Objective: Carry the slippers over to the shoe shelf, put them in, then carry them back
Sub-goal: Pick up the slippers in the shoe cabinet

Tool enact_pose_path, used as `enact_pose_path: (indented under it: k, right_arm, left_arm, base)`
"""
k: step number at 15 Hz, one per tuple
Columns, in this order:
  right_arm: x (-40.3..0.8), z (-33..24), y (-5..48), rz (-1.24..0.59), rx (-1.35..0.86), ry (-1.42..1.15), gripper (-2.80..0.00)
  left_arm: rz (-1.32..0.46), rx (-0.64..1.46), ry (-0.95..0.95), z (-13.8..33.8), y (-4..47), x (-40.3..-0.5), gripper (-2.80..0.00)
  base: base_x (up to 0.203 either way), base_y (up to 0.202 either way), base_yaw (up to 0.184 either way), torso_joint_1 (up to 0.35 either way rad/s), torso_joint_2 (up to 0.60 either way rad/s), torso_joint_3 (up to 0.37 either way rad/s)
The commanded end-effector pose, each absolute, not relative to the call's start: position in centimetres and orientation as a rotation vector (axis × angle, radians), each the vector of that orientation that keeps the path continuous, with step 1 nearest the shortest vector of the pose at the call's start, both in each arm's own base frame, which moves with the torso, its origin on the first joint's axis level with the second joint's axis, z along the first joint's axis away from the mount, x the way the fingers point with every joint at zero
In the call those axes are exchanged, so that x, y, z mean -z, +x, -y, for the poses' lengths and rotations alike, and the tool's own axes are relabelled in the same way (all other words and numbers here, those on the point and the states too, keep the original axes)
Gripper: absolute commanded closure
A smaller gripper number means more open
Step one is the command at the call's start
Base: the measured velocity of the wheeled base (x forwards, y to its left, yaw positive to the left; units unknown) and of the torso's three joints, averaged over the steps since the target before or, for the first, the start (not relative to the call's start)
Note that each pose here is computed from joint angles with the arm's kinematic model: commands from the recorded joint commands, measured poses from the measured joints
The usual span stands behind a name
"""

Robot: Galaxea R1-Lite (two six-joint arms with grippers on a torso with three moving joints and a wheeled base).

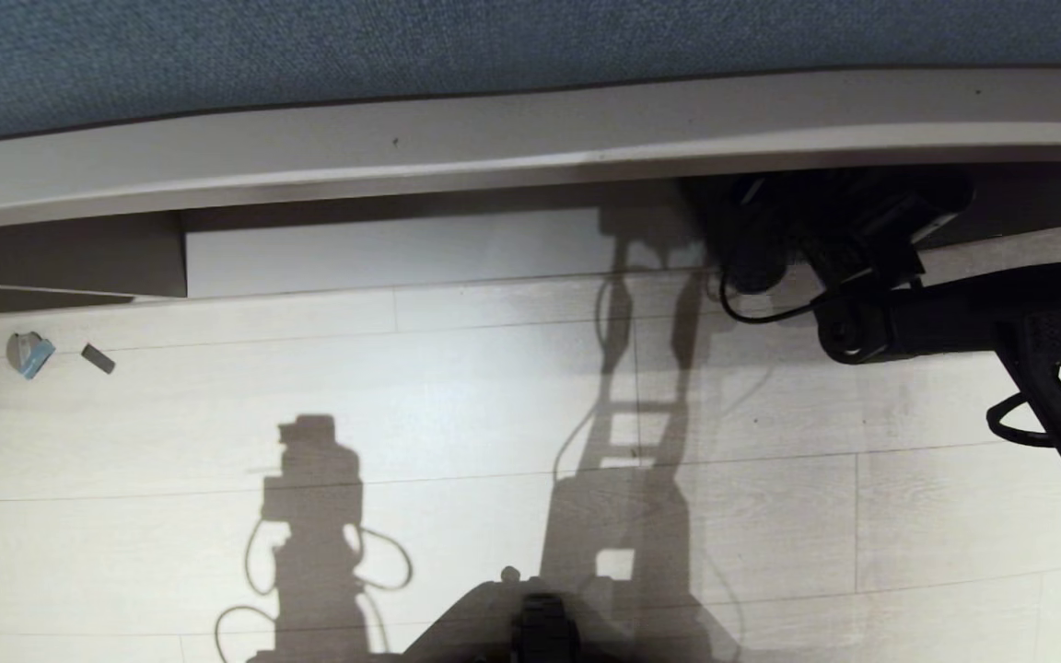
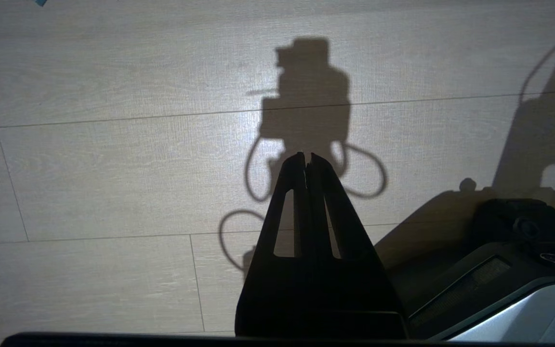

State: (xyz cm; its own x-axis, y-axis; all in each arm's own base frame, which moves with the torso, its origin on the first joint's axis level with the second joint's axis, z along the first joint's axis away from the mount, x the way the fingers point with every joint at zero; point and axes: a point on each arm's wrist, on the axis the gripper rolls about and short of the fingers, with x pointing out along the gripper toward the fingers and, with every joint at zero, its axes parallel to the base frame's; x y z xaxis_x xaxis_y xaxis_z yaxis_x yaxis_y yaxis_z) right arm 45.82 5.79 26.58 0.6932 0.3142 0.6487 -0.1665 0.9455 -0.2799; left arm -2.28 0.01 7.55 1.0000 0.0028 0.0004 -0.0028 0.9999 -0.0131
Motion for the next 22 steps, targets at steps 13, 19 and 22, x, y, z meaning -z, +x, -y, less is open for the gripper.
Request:
enact_pose_path:
  k: [13,19,22]
  right_arm:
    - [-24.2,-5.7,37.0,0.5,-0.308,-0.187,0.0]
    - [-21.0,-5.6,29.3,0.3,-0.293,-0.173,0.0]
    - [-19.1,-5.4,25.2,0.206,-0.275,-0.168,0.0]
  left_arm:
    - [0.0,-0.003,-0.014,0.0,-2.3,-7.5,0.0]
    - [0.0,-0.003,-0.014,0.0,-2.3,-7.5,0.0]
    - [0.0,-0.003,-0.014,0.0,-2.3,-7.5,0.0]
  base:
    - [0.0,0.0,0.0,0.0,0.0,0.0]
    - [0.0,0.0,0.0,0.0,0.0,0.0]
    - [0.0,0.0,0.0,0.0,0.0,0.0]
